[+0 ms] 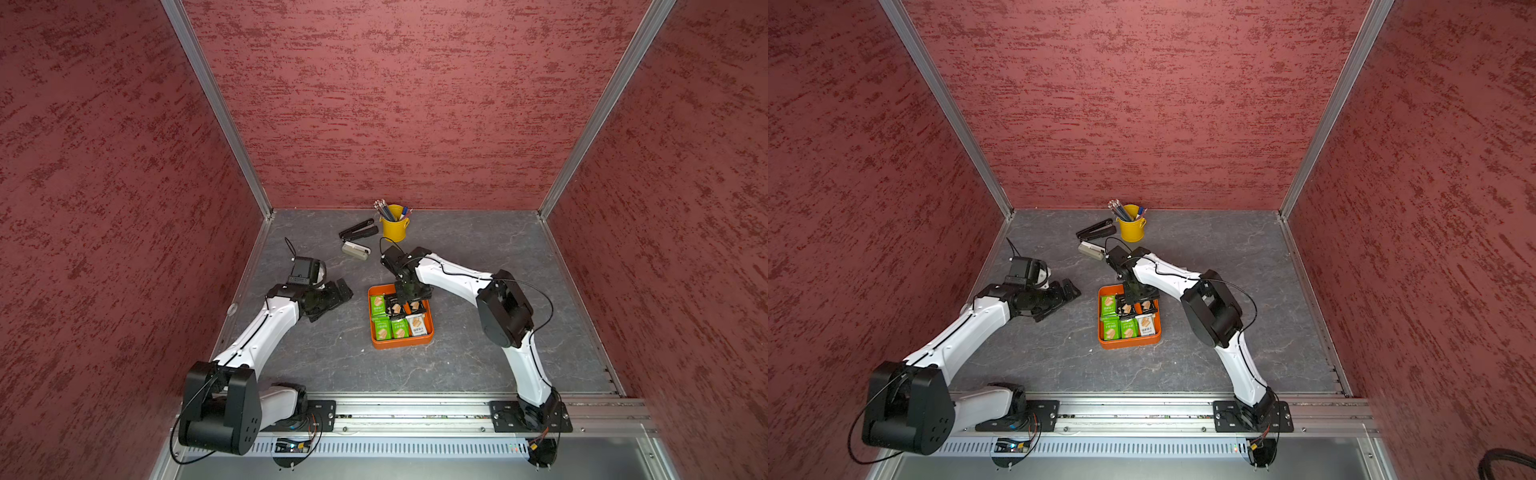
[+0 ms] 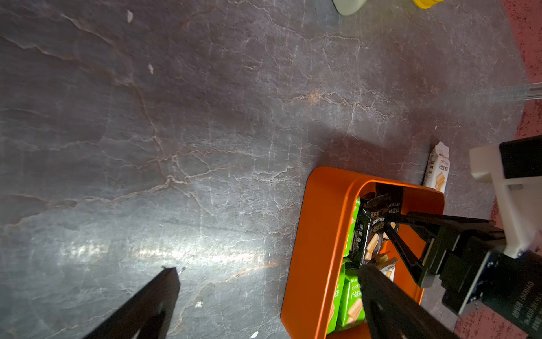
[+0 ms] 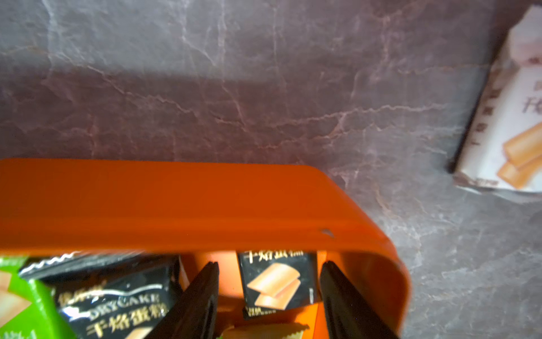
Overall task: Take the cookies out of the storage box
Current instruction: Pick up the cookie from the storage box.
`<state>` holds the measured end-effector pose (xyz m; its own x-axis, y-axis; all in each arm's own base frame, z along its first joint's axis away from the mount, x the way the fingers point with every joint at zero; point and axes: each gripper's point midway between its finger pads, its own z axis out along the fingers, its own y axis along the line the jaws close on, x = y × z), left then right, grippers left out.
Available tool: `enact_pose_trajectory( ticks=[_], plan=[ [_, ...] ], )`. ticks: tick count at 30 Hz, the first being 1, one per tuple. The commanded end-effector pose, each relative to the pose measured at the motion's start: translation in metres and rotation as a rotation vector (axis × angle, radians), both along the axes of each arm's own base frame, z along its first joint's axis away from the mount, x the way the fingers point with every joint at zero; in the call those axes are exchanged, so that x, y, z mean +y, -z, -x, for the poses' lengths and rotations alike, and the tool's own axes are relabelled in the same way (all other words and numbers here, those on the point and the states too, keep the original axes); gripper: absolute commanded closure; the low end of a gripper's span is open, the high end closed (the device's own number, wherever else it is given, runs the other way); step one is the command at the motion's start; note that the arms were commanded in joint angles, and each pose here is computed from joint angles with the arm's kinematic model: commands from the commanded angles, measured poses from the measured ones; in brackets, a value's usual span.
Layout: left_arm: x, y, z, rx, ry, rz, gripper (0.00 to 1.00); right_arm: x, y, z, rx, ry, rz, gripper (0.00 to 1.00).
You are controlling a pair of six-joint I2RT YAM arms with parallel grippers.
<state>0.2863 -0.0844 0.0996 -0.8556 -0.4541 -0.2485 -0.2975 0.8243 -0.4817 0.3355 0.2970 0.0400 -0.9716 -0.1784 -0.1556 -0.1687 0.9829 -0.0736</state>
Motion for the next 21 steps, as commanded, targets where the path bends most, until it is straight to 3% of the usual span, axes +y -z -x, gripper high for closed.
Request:
enact_pose_trajectory(
  ticks=[1, 7, 13, 21],
  plan=[
    [0.000, -0.003, 0.000, -0.019, 0.012, 0.001, 0.00, -0.009, 0.008, 0.001, 0.016, -0.020, 0.074, 0.40],
    [0.001, -0.003, 0.001, -0.018, 0.007, 0.001, 0.00, -0.006, 0.019, 0.008, 0.062, -0.016, 0.063, 0.40],
    [0.001, -0.004, 0.001, -0.020, 0.007, 0.000, 0.00, 0.009, 0.010, 0.007, 0.046, -0.008, -0.031, 0.41],
    [0.002, -0.005, 0.002, -0.023, 0.005, 0.000, 0.00, -0.003, 0.030, 0.013, 0.070, -0.012, 0.029, 0.42]
  ],
)
